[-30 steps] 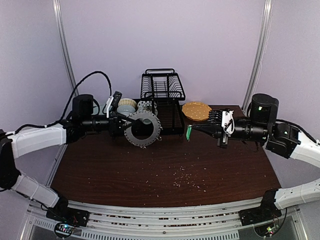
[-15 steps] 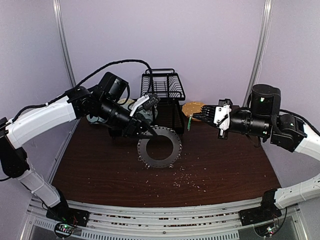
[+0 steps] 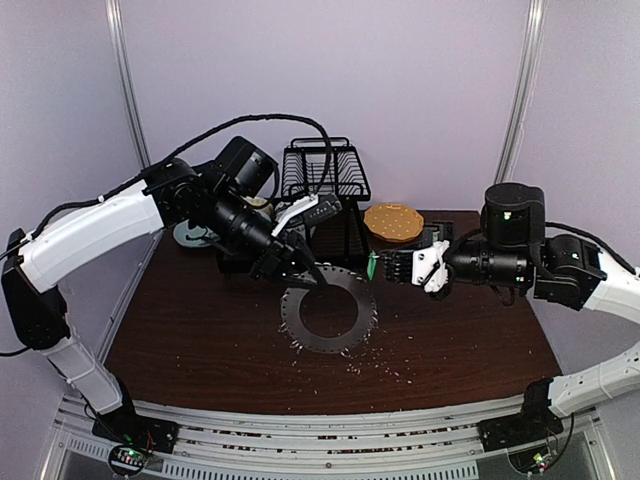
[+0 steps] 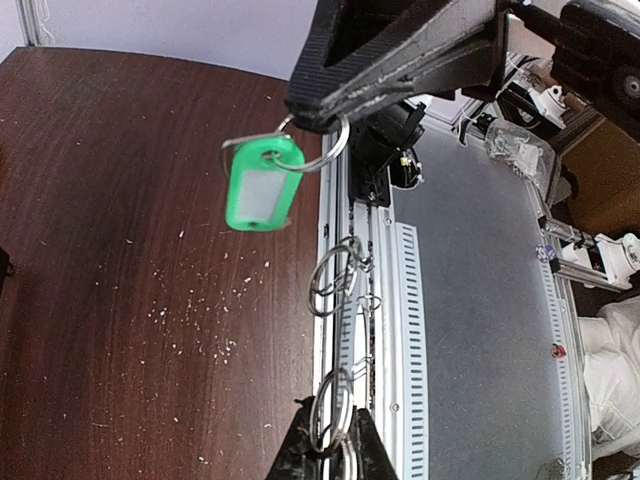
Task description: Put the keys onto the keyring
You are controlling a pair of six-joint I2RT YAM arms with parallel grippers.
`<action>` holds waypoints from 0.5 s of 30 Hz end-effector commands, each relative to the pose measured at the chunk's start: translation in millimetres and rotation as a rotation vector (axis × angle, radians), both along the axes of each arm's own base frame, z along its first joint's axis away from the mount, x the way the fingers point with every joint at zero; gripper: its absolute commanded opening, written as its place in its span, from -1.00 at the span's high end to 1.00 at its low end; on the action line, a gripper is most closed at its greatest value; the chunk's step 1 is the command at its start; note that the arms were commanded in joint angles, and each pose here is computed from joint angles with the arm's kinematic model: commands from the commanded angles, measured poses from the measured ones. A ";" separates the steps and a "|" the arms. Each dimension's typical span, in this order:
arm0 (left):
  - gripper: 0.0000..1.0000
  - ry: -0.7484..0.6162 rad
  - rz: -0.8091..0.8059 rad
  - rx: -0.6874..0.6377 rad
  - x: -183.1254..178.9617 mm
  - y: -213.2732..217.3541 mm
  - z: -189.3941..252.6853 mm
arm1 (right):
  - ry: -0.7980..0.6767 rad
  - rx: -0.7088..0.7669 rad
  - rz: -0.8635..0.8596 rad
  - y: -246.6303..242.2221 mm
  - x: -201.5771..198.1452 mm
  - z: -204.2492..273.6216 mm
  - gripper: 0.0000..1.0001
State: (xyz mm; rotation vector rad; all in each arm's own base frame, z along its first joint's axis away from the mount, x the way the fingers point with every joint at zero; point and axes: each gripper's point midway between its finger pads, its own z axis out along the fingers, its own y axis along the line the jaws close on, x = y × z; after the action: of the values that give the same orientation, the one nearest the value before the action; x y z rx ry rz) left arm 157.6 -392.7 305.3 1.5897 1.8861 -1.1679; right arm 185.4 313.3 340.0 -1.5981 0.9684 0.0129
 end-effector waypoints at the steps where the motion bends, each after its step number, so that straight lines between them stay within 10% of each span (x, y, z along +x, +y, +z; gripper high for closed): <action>1: 1.00 0.018 -0.070 -0.035 -10.3 -8.2 12.5 | -0.038 -0.021 0.023 1.1 -2.7 2.0 1.00; 15: 1.00 0.051 -0.081 -0.026 -7.6 -25.9 13.2 | -0.047 -0.068 0.141 11.4 -25.7 -5.6 1.00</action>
State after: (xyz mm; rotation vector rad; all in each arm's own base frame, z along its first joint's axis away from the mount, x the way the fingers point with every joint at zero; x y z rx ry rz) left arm 152.3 -414.6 306.0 1.6512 1.8807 -1.2379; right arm 167.6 321.1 328.1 -1.7055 0.8714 0.0248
